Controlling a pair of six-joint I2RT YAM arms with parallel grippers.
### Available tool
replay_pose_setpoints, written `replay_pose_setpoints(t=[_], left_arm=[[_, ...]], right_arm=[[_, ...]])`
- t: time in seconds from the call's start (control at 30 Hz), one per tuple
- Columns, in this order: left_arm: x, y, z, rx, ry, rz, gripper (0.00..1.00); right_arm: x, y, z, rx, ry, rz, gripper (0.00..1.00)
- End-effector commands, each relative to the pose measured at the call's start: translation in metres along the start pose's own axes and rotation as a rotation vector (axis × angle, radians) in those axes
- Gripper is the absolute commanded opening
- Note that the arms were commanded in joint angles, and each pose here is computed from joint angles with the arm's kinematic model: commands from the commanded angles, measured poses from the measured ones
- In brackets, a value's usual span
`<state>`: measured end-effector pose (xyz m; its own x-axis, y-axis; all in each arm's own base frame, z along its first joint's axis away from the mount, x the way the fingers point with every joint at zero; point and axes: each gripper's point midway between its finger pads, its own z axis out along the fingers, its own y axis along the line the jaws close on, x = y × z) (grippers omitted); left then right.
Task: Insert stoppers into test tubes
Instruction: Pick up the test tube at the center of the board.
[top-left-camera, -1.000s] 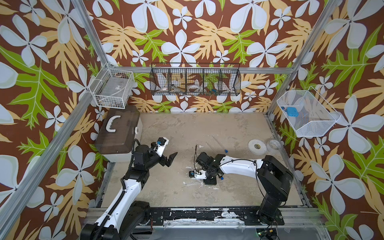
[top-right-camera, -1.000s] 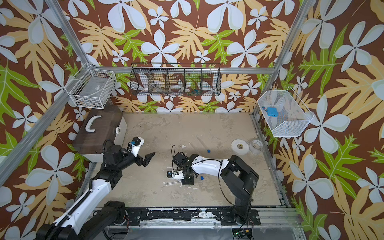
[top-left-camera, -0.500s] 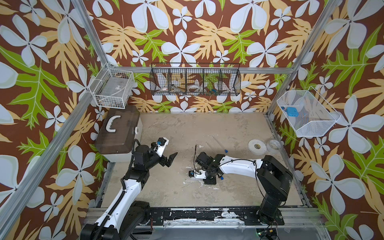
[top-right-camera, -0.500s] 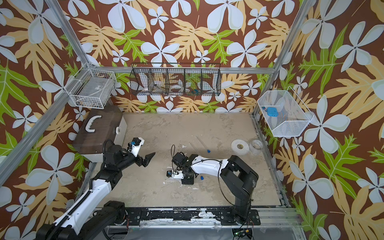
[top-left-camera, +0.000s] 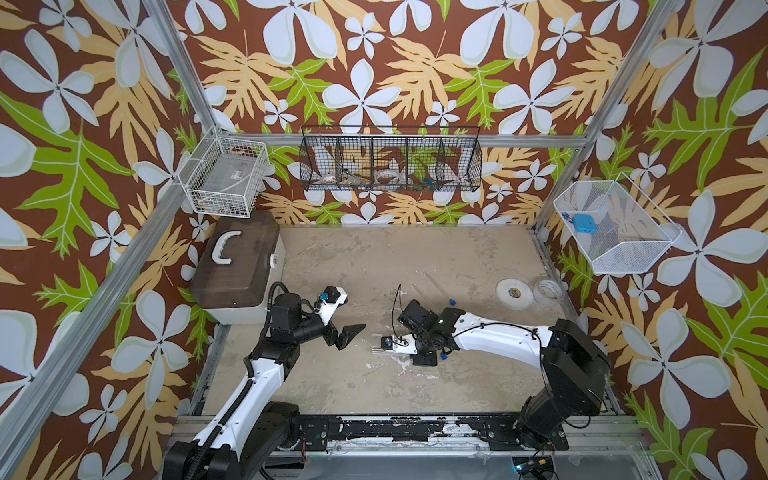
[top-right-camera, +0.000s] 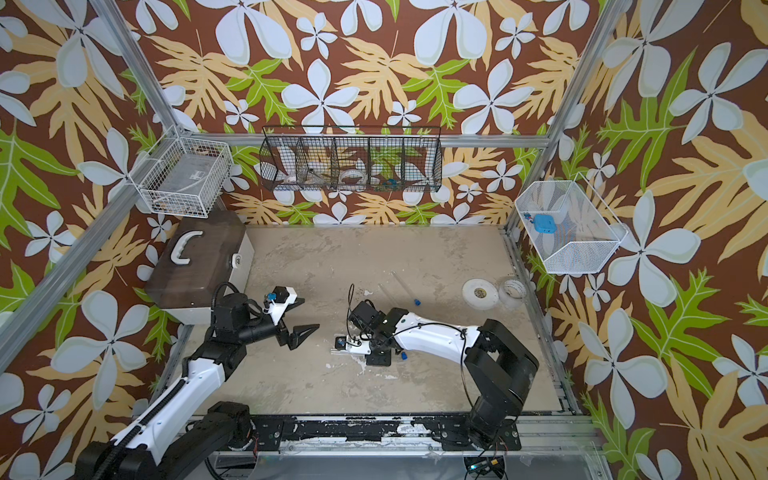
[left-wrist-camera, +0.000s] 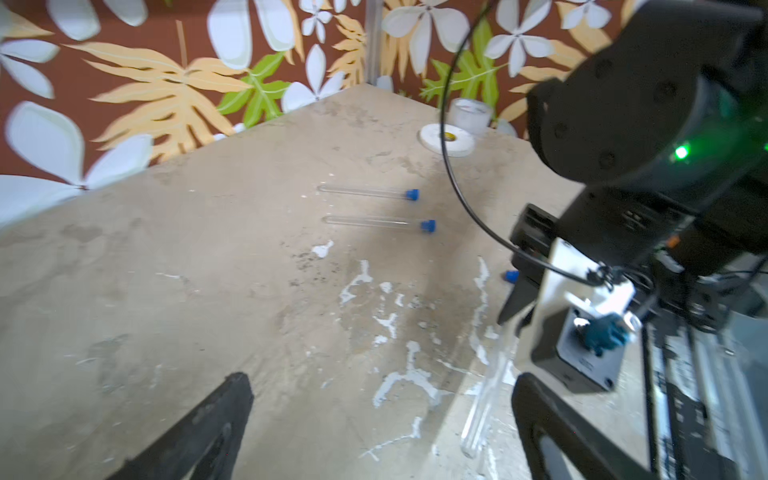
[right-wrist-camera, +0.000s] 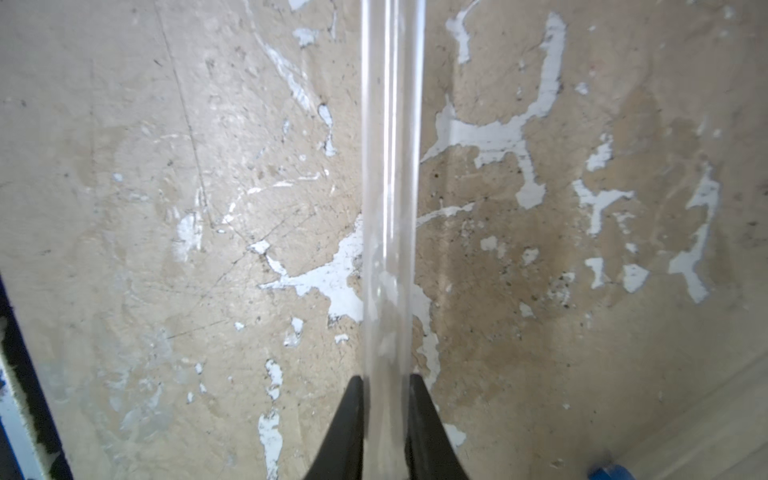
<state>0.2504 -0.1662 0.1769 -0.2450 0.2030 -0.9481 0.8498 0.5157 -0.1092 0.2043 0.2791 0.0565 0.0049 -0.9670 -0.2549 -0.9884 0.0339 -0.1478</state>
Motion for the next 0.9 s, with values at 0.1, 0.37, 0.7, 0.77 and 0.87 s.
replay_pose_setpoints(t=[0.1, 0.37, 0.7, 0.77, 0.87], left_arm=[[0.009, -0.033, 0.001, 0.191, -0.009, 0.045, 0.97], [0.031, -0.04, 0.012, 0.208, 0.057, 0.087, 0.91], [0.032, -0.057, 0.022, 0.29, 0.079, 0.072, 0.84], [0.033, -0.059, 0.024, 0.293, 0.089, 0.071, 0.81], [0.033, -0.064, 0.027, 0.315, 0.096, 0.072, 0.79]], right_arm=[[-0.009, -0.006, -0.023, 0.052, -0.069, -0.021, 0.18], [-0.021, -0.004, -0.038, 0.057, -0.129, -0.031, 0.18], [-0.041, 0.004, -0.042, 0.011, -0.138, -0.049, 0.18], [-0.043, 0.003, -0.044, 0.011, -0.14, -0.048, 0.18], [-0.046, 0.004, -0.048, 0.014, -0.152, -0.055, 0.18]])
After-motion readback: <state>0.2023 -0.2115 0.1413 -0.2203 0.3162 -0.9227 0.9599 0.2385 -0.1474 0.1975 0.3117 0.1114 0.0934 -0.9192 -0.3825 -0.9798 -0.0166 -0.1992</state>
